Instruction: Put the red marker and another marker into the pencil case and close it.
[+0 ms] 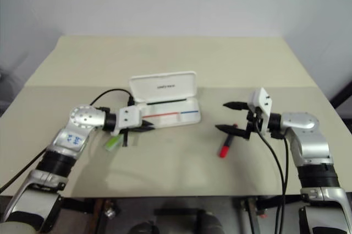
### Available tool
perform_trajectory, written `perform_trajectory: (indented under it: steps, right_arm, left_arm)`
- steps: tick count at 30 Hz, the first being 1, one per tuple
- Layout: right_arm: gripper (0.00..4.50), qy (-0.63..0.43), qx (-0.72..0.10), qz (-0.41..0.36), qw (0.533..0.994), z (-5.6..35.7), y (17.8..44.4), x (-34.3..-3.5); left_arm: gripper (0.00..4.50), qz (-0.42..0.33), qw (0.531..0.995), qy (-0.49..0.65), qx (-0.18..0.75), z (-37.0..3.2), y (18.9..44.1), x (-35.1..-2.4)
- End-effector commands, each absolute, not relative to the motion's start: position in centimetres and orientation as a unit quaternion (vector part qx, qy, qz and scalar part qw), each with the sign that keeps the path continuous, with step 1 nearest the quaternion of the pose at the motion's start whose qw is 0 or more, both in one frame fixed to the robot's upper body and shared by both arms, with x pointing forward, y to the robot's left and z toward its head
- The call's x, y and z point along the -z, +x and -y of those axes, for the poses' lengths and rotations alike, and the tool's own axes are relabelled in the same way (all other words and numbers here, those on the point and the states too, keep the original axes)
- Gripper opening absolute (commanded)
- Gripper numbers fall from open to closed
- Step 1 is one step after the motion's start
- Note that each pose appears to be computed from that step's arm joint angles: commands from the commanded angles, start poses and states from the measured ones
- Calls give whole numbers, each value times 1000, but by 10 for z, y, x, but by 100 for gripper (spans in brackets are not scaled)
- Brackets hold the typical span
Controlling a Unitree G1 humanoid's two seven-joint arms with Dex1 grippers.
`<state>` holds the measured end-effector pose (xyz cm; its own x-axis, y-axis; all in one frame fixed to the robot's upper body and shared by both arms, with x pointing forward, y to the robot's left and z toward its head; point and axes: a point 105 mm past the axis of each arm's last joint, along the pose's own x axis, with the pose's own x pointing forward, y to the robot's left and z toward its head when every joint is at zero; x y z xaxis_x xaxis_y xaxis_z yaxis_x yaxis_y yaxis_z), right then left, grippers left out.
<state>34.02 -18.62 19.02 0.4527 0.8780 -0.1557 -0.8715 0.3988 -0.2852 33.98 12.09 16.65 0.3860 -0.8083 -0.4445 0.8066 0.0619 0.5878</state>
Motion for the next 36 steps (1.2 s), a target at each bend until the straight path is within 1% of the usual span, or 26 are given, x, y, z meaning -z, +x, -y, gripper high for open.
perform_trajectory:
  steps: [1, 6, 12, 19, 28, 31, 36]
  right_arm:
    - [450, -179, -509, 32, 841, 196, 339, -208]
    - [450, -182, -504, 29, 844, 200, 338, -211]
    - [450, -178, -503, 18, 845, 209, 330, -215]
    - [450, -181, -497, 9, 849, 213, 325, -212]
    - [450, -181, -493, 8, 851, 212, 322, -210]
    - [450, -182, -492, 6, 851, 213, 319, -211]
    - [450, -182, -493, 2, 851, 211, 316, -208]
  left_arm:
    - [2, 47, 724, 402, 559, -111, 317, -187]
    - [2, 16, 714, 384, 585, -109, 290, -173]
    - [2, -11, 710, 381, 592, -112, 278, -156]
    - [2, -27, 695, 399, 597, -119, 276, -138]
    - [2, -33, 695, 400, 596, -116, 287, -124]
    - [80, -30, 695, 399, 597, -113, 289, -124]
    - [234, -33, 700, 390, 597, -111, 287, -125]
